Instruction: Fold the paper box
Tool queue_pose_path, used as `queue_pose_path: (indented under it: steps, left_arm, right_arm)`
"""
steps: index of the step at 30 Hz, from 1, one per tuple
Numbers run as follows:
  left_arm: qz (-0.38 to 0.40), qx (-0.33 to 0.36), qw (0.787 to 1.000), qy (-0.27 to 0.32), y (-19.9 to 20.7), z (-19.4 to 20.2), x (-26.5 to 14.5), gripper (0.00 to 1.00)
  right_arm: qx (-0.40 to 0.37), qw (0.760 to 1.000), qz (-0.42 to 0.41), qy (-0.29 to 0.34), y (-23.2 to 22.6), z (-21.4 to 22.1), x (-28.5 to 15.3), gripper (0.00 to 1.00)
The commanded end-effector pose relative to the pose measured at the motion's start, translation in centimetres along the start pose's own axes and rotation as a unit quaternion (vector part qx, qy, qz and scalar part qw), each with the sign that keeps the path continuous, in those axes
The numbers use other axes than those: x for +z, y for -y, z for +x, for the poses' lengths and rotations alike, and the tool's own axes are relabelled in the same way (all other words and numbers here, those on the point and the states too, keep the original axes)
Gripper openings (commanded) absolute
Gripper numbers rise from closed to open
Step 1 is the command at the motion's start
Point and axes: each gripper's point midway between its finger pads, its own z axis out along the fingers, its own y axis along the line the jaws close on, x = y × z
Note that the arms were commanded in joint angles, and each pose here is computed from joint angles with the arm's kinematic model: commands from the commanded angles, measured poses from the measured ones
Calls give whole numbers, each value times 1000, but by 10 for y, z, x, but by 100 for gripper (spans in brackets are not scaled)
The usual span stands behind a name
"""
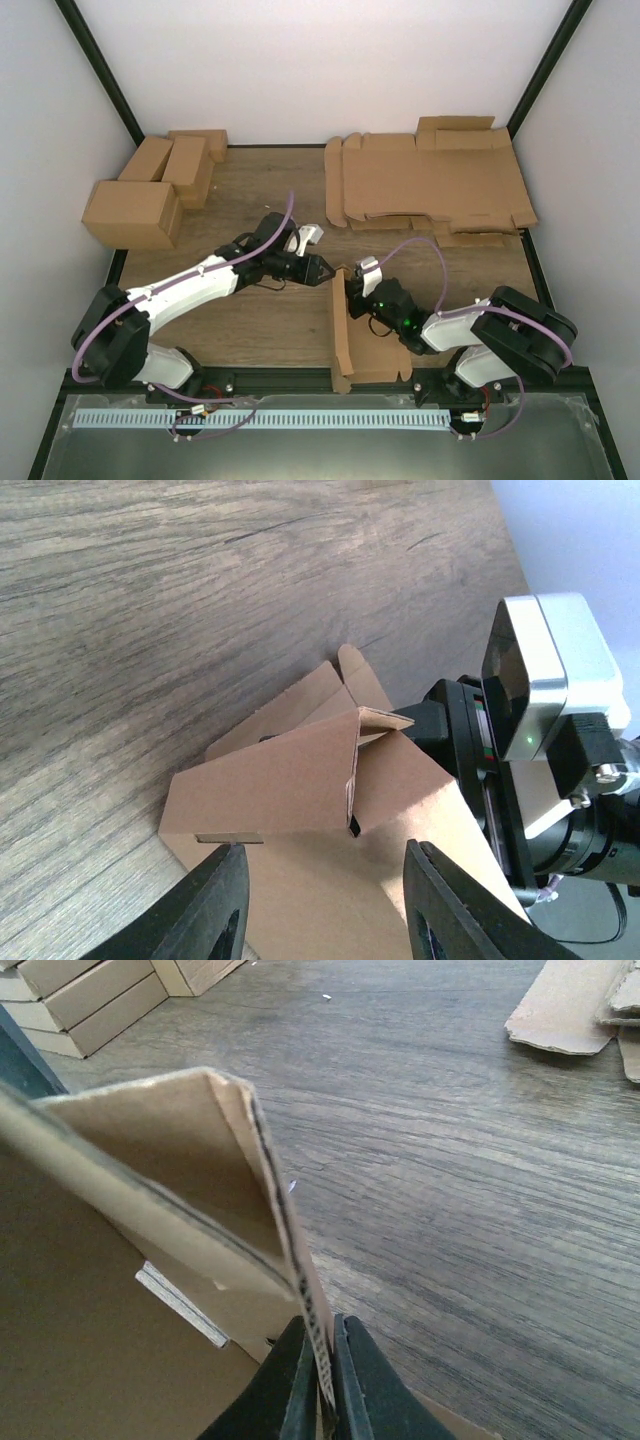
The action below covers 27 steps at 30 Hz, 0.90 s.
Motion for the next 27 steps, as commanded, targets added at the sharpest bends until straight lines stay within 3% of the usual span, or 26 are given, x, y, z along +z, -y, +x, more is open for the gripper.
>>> queue_pose_path:
  steps: [1,9,13,19,27]
  left_arm:
    - [10,1,1000,9,3,-3,3,45]
    - [0,-10,1000,-21,-10,10,17,39]
    - [-11,-8,1000,-10,-12,8,12,47]
    - [-20,-10,1000,-18,-17,12,13,49]
    - [-42,-14,999,-26,-27,22,12,30]
  right_arm:
    - [-2,1000,3,-8,-3,1,4,5]
    - [-5,1000,1,-10,-5,-2,5,4]
    - [-13,1000,4,-12,-6,-4,7,2]
    - [-39,999,13,-13,-19,-7,11,2]
    - [-46,999,16,-19,-26,-2,12,4]
